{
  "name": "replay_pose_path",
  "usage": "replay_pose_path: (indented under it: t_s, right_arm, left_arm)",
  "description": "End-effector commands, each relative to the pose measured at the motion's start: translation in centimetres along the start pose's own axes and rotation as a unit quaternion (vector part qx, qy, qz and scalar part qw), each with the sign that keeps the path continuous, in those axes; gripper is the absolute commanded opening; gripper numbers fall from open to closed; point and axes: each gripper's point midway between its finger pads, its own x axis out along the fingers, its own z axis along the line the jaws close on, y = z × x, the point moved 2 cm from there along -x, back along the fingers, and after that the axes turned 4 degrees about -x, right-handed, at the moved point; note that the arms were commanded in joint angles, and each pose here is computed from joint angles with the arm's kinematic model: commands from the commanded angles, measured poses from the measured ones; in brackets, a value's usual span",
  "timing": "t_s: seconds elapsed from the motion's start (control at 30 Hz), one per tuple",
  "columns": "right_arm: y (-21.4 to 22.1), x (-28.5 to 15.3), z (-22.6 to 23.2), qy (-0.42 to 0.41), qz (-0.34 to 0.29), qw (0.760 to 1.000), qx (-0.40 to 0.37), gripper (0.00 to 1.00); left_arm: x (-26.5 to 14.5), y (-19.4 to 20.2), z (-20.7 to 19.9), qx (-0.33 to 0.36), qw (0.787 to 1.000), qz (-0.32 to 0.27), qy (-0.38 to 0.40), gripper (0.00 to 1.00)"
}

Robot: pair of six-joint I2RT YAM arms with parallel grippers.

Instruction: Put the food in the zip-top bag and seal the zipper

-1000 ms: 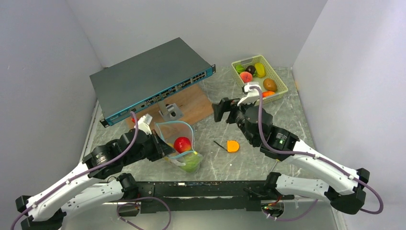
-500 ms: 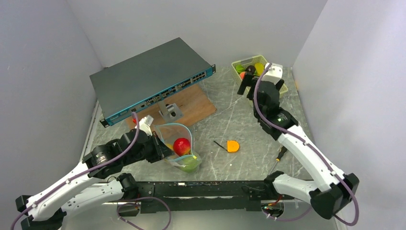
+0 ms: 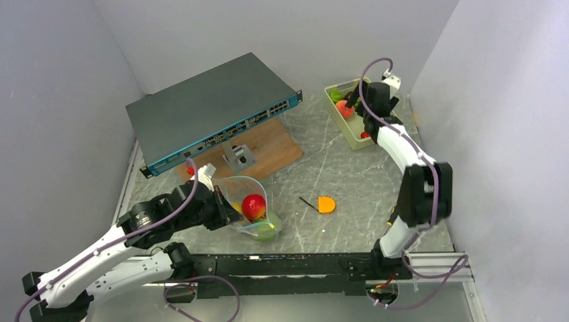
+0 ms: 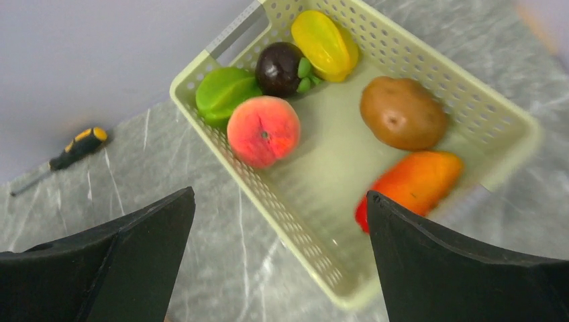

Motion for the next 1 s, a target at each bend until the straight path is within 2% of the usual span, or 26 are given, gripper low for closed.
replay_pose_path:
  t_s: [0.0,0.07,0.23,0.6,0.7,0.77,0.87,0.97]
  right_arm:
    - [-1.2,5.6,2.3,-0.043,0.025,0.995,0.092,0.99]
    - [0.9,9.0,2.3,-0.024,0.059,0.992,0.107,0.99]
    - [3.2,14.3,2.7,-0.013,0.074,0.988,0.133,0.99]
    - [7.9,17.6,4.2,-0.061,0.106,0.978,0.169,0.96]
    - [9.2,17.8,4.7,-0.086,0.125,0.973,0.171,0.89]
    - [9.2,17.8,5.0,-0.105,0.136,0.969,0.176,0.78]
    - [7.6,17.1,5.4,-0.132,0.129,0.967,0.175,0.64]
    - [5.2,16.0,5.6,-0.142,0.11,0.969,0.168,0.56]
  left_arm:
    - [-0.5,0.5,-0.7,-0.012,1.0,0.022,-0.003,0.0]
    - [-0.4,0.5,-0.7,-0.013,1.0,0.024,-0.006,0.0]
    - [0.2,0.5,-1.0,-0.011,0.999,0.029,-0.013,0.0]
    - [1.9,0.8,-1.7,0.003,0.999,0.047,-0.027,0.0]
    - [2.1,0.9,-1.7,0.003,0.998,0.051,-0.033,0.0]
    - [2.0,0.9,-1.6,0.001,0.998,0.05,-0.032,0.0]
    - [1.6,0.8,-1.3,-0.005,0.999,0.045,-0.029,0.0]
    - [1.3,0.9,-1.0,-0.01,0.999,0.042,-0.022,0.0]
